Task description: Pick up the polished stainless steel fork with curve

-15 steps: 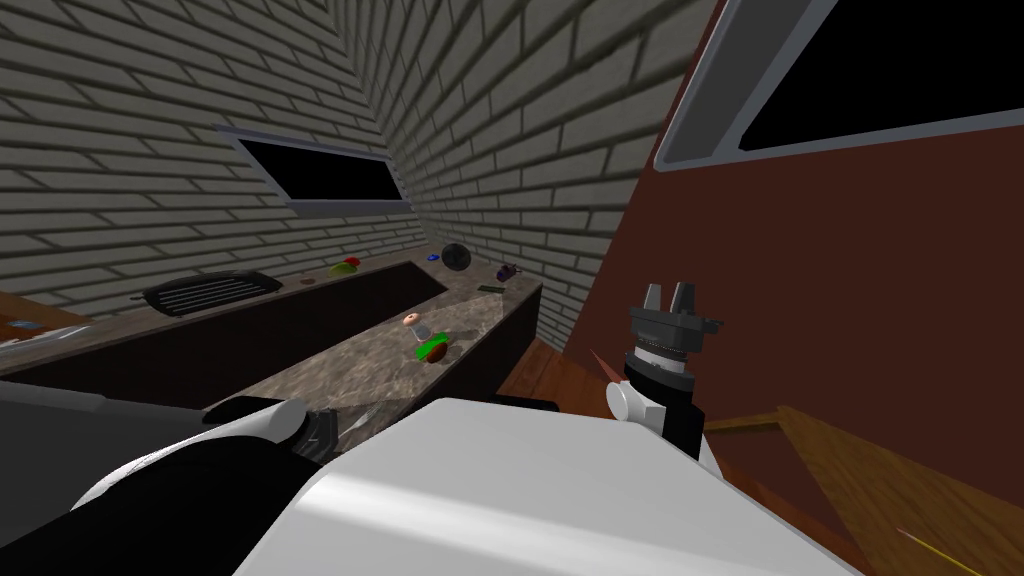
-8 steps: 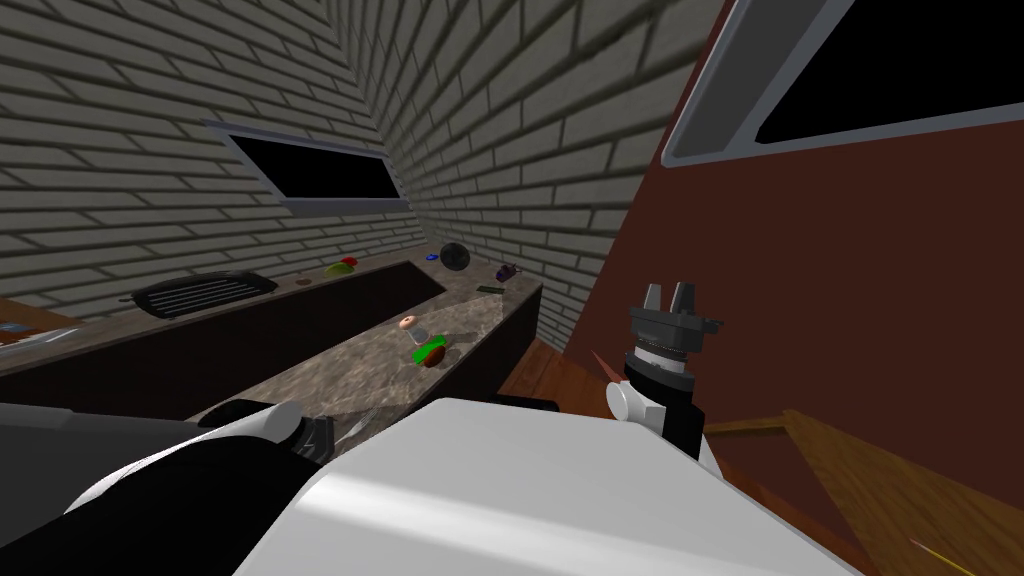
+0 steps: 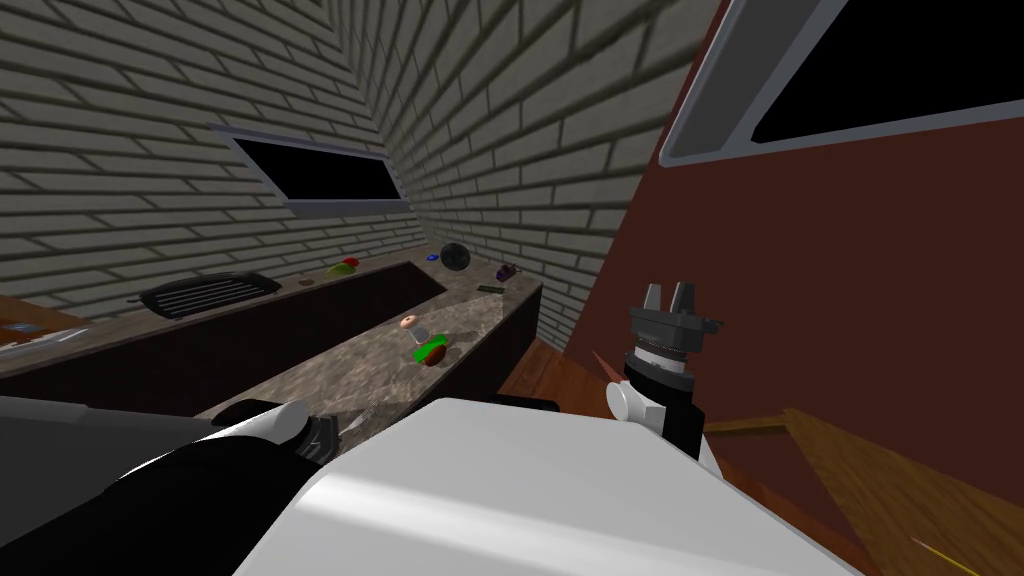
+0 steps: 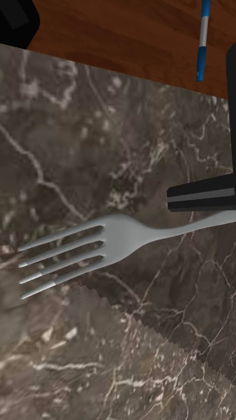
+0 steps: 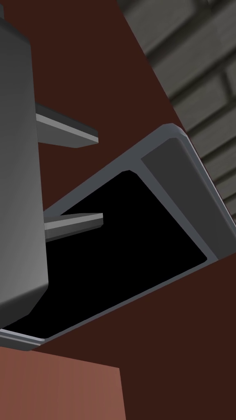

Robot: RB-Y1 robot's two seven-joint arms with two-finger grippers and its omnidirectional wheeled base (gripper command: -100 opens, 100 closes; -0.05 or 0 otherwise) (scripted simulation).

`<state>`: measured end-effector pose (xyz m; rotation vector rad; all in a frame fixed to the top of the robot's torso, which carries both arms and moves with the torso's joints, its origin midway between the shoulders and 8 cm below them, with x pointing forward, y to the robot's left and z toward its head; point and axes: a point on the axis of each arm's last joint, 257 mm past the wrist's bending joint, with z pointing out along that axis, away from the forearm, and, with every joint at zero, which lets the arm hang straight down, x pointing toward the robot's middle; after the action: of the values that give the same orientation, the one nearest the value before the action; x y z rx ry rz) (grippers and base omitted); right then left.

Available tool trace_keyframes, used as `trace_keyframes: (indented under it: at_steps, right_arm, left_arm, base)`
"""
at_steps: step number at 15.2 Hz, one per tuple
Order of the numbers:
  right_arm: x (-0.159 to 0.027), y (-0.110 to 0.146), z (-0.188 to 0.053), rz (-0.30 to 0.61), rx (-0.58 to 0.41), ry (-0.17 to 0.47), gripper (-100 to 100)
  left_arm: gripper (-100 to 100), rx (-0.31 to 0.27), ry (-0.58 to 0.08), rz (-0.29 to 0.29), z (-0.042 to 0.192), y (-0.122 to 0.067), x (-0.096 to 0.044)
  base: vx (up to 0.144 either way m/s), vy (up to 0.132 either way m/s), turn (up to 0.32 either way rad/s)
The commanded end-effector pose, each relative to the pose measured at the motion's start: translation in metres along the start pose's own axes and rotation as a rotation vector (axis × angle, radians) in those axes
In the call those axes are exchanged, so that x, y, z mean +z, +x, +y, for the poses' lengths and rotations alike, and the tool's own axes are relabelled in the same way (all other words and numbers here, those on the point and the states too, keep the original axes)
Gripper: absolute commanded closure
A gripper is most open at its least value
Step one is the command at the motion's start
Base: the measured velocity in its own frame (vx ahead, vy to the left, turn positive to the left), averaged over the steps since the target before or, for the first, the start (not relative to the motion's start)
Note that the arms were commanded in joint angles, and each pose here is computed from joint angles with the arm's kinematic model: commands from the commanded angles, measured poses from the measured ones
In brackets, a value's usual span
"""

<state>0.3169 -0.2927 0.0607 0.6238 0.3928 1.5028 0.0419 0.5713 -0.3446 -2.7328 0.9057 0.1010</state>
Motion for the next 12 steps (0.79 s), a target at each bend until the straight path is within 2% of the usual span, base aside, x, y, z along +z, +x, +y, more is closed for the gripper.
trace_keyframes:
  at_steps: [1,2,4,5,6,7,12]
  right_arm:
    - [0.0,0.0,0.0,0.0,0.0,0.0,0]
    - [0.0,0.0,0.0,0.0,0.0,0.0,0]
    - [0.0,0.0,0.0,0.0,0.0,0.0,0]
    - [0.0,0.0,0.0,0.0,0.0,0.0,0]
    - [0.0,0.0,0.0,0.0,0.0,0.0,0]
    - [0.0,0.0,0.0,0.0,0.0,0.0,0]
    - [0.0,0.0,0.0,0.0,0.0,0.0,0]
  left_arm:
    - [100,0.0,0.0,0.0,0.0,0.0,0.0]
    - [100,0.0,0.003,0.0,0.0,-0.001,-0.008]
    - [100,0.001,0.003,-0.001,0.001,-0.002,-0.016]
    - [100,0.002,0.003,-0.002,0.001,-0.002,-0.018]
    - [100,0.002,0.005,-0.001,0.0,-0.002,-0.015]
    - [-100,-0.014,0.027,-0.015,-0.014,-0.008,-0.02]
    - [-100,-0.089,0.012,-0.035,-0.024,-0.024,-0.02]
  base:
    - [-0.002,-0.006,0.001]
    - [0.006,-0.004,-0.006]
    - [0.018,-0.001,-0.002]
    - [0.019,0.0,0.002]
    - [0.01,-0.001,0.002]
    - [0.002,0.006,-0.137]
    - [-0.024,0.055,-0.258]
